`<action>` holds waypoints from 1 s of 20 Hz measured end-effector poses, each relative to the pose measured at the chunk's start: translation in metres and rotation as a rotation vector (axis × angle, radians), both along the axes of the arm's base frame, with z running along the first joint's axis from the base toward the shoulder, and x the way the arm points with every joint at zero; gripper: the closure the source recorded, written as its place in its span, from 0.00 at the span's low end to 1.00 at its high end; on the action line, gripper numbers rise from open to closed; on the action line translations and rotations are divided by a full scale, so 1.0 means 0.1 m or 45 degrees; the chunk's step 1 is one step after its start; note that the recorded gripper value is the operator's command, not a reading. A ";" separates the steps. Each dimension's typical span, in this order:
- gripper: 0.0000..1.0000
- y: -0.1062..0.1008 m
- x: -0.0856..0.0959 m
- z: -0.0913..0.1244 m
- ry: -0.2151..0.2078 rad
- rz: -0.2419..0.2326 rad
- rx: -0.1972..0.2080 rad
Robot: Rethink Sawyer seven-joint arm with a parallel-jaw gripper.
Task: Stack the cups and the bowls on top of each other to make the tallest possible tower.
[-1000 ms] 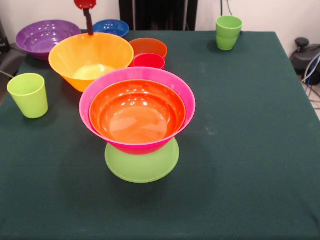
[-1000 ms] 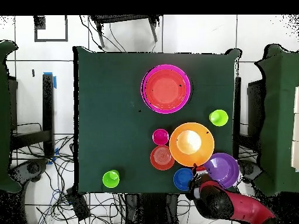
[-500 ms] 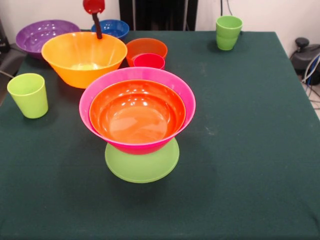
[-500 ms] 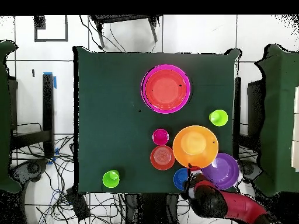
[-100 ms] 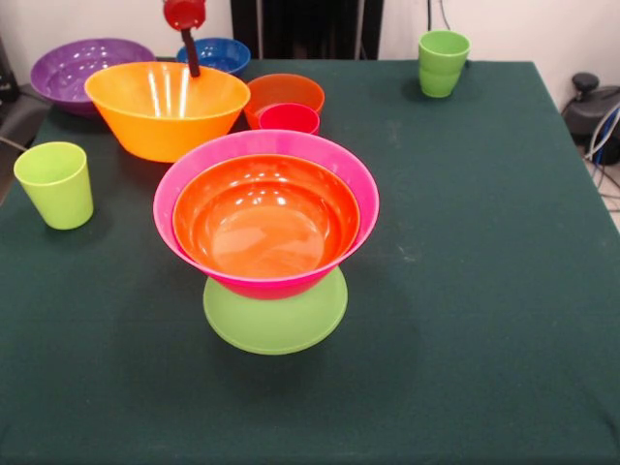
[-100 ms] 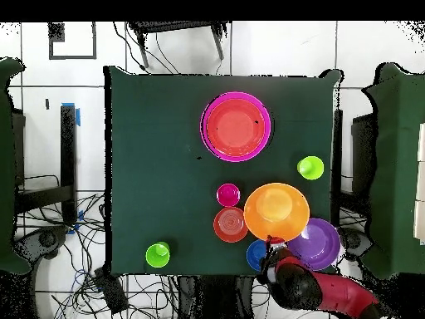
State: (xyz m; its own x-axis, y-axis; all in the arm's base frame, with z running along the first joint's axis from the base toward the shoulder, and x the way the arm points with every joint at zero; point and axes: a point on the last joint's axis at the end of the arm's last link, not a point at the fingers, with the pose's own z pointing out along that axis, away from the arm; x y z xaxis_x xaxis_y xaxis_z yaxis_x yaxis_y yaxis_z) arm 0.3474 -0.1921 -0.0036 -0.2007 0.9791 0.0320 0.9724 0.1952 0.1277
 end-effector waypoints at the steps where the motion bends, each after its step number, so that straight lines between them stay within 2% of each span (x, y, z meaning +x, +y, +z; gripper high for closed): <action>1: 1.00 0.00 0.00 0.00 0.000 0.001 -0.001; 11: 1.00 -0.02 0.05 0.03 0.003 0.023 -0.039; 20: 1.00 -0.04 0.06 0.04 0.002 0.027 -0.053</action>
